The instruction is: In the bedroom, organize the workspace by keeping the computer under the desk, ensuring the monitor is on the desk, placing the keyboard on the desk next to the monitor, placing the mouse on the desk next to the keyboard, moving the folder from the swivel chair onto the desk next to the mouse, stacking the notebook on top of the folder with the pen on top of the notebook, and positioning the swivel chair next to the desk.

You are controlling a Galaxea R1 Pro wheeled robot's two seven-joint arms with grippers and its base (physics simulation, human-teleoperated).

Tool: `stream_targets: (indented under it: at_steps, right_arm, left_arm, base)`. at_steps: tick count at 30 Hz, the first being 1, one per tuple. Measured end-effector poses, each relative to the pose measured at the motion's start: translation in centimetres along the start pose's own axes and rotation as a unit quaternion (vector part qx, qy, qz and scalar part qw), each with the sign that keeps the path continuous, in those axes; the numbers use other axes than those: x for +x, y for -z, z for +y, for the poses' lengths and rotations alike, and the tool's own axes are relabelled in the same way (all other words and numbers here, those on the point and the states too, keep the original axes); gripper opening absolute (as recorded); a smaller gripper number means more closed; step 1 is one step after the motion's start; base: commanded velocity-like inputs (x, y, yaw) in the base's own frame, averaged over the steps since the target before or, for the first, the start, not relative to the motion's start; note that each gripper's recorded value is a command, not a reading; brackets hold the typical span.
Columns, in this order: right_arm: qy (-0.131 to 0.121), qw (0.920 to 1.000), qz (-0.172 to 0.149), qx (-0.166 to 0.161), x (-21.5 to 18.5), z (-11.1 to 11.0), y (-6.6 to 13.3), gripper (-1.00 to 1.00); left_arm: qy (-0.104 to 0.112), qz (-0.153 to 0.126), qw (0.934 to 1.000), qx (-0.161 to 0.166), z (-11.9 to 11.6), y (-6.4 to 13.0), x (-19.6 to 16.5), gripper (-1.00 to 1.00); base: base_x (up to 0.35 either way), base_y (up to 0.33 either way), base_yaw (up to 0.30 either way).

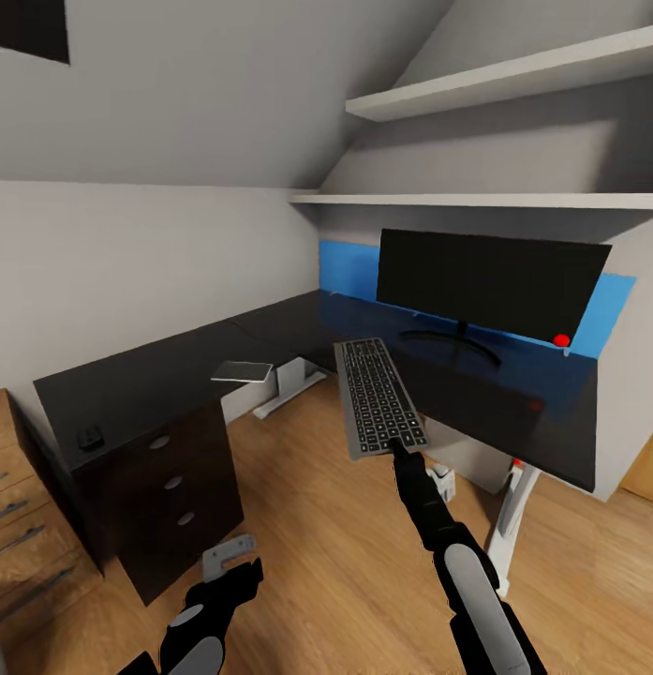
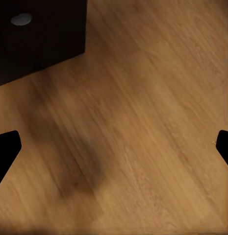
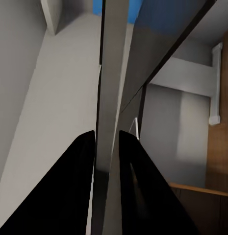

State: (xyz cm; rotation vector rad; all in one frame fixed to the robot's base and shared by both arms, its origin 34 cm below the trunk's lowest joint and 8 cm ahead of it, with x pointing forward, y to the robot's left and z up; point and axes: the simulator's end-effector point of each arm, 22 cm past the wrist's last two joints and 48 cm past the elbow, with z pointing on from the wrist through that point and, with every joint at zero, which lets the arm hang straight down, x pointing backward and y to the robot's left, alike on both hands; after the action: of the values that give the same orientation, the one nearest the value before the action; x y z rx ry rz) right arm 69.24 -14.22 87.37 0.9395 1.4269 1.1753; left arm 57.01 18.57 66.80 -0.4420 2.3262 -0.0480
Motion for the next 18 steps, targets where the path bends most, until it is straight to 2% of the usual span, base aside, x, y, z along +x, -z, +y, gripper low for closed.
stream_targets:
  at_steps: [5,11,18]
  right_arm:
    - [-0.001,1.0000,-0.002,0.002,-0.1,-0.2,0.0,-1.00]
    - [-0.003,0.9997,-0.021,0.010,-1.0,-1.1,0.0,-1.00]
    - [-0.003,0.9997,-0.021,0.013,-0.9,-1.4,-0.1,-1.00]
  left_arm:
    - [0.001,0.001,1.0000,-0.001,0.1,-0.1,0.1,1.00]
    - [0.001,0.004,1.0000,-0.004,0.2,-0.2,0.3,1.00]
    - [0.001,0.006,1.0000,-0.004,0.3,-0.3,0.4,1.00]
  base:
    - [0.000,0.000,-0.256]
    - [0.000,0.000,-0.256]
    - [0.000,0.000,-0.256]
